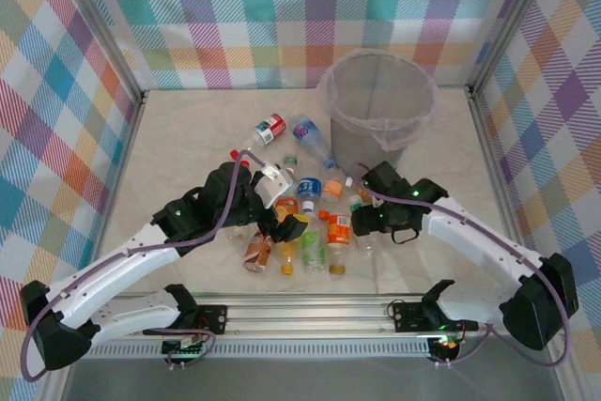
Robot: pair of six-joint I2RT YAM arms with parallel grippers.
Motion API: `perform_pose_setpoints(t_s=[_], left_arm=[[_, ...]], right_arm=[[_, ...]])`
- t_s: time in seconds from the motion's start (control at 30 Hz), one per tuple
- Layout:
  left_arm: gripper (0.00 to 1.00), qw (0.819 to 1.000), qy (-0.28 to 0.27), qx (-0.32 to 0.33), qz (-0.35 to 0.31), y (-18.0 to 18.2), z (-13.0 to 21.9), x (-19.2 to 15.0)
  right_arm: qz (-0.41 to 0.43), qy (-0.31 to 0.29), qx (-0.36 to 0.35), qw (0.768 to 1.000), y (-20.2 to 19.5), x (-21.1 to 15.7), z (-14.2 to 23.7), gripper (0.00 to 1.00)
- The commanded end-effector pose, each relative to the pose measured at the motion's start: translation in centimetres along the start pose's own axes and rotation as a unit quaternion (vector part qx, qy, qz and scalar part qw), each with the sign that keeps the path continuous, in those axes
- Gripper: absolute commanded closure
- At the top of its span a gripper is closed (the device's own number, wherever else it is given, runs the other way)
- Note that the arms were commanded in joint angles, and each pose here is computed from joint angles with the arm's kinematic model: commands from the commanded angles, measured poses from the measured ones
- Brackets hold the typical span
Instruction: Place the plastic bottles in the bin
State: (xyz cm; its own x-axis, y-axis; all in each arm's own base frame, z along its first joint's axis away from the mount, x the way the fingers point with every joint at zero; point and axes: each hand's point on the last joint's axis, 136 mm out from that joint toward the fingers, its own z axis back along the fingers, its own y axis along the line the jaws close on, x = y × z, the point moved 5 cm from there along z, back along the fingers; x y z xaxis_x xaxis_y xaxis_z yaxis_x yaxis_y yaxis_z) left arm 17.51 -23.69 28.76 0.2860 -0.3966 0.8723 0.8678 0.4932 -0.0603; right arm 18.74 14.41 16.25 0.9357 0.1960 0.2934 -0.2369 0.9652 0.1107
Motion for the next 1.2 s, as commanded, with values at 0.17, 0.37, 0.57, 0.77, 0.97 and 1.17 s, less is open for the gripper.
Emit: perform_pose_setpoints(t_s=[0.17, 0.37, 0.57, 0.77, 0.97, 1.17], left_arm=[[0.00, 1.000, -0.006, 0.005, 0.003, 0.1, -0.1, 0.4], [0.00, 1.000, -0.003, 0.007, 0.003, 0.1, -0.1, 0.3], [0.00, 1.000, -0.002, 0.009, 0.003, 0.2, -0.2, 0.3], [0.00, 1.000, -0.002, 0.011, 0.003, 0.2, -0.2, 0.3], [0.00, 1.000, -0.002, 0.014, 0.007, 0.3, -0.2, 0.3], [0.00, 1.000, -0.008, 0.013, 0.017, 0.3, -0.3, 0.5]], right_arm=[[-0.014, 0.029, 0.019, 0.999, 1.0, -0.2, -3.6, 0.23], [-0.014, 0.050, 0.009, 0.999, 0.9, -0.6, -5.4, 0.22], [-0.014, 0.063, -0.007, 0.998, 0.5, -0.8, -6.6, 0.22], [-0.014, 0.071, -0.020, 0.997, 0.3, -0.9, -7.6, 0.26], [-0.013, 0.072, -0.020, 0.997, 0.3, -1.0, -7.8, 0.32], [-0.009, 0.068, -0.022, 0.997, 0.2, -1.1, -7.4, 0.38]])
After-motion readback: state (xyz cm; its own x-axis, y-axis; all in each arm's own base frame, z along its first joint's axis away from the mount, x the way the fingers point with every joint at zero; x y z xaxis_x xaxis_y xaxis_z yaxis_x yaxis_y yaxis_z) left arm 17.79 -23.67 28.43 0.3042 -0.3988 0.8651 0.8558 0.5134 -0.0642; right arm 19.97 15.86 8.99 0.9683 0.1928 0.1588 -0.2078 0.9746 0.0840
